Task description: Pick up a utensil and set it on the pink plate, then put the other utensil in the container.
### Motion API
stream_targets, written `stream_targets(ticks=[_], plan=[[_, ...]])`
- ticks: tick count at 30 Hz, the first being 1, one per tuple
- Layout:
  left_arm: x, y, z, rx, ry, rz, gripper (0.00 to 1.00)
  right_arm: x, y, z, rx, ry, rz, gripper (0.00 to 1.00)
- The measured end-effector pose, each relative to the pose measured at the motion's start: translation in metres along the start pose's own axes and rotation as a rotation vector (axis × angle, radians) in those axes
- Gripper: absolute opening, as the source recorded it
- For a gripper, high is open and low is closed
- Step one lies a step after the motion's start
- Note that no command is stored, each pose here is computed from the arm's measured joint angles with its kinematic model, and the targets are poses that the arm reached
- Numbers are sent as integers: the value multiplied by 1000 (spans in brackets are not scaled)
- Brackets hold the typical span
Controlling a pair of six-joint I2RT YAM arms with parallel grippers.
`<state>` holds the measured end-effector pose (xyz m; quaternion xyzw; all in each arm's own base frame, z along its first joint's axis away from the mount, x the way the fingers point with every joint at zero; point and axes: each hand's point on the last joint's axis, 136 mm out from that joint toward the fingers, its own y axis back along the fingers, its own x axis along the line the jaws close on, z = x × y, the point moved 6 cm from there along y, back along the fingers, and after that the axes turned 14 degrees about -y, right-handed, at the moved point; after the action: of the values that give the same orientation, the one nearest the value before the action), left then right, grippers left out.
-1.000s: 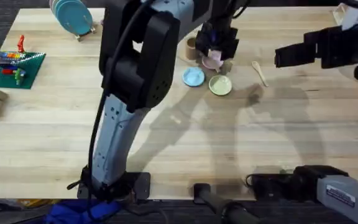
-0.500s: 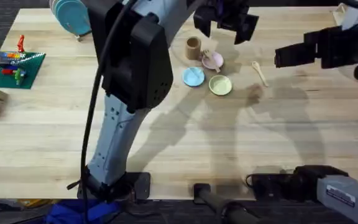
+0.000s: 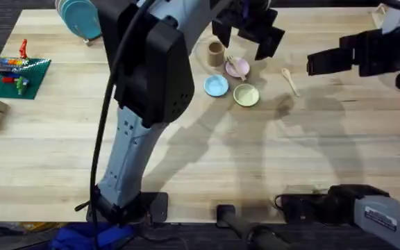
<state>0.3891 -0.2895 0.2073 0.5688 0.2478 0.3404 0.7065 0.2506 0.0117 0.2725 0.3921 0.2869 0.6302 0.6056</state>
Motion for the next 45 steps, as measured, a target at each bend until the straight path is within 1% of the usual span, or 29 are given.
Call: stream_targets(ticks=[2,3,5,8,12,16,20,23,25,26,28,29,32,35,39,42,45], plan=[[1,1,-5,26,-9,3,872,0,0,0,0,0,0,998],[2,3,-15,74,-18,4,876,0,0,0,0,0,0,998],[3,5,-17,84,-20,4,877,0,0,0,0,0,0,998],[6,15,-20,78,-20,9,879,0,0,0,0,0,0,998],[9,39,-26,44,-21,23,878,0,0,0,0,0,0,997],[10,60,-38,27,-21,37,879,0,0,0,0,0,0,997],[11,67,-54,28,-21,58,880,0,0,0,0,0,0,998],[14,67,-71,19,-11,65,883,0,0,0,0,0,0,998],[19,69,-87,1,5,71,904,0,0,0,0,0,0,998],[22,72,-95,-11,15,75,930,0,0,0,0,0,0,998],[30,82,-115,-57,42,90,984,0,0,0,0,0,0,998],[33,88,-125,-78,59,97,992,0,0,0,0,0,0,998],[45,108,-155,-141,103,120,994,0,0,0,0,0,0,998],[52,125,-180,-198,135,131,994,0,0,0,0,0,0,998],[59,138,-201,-262,164,130,994,0,0,0,0,0,0,997],[65,143,-214,-319,180,126,994,0,0,0,0,0,0,998],[67,146,-227,-382,179,126,994,0,0,0,0,0,0,998]])
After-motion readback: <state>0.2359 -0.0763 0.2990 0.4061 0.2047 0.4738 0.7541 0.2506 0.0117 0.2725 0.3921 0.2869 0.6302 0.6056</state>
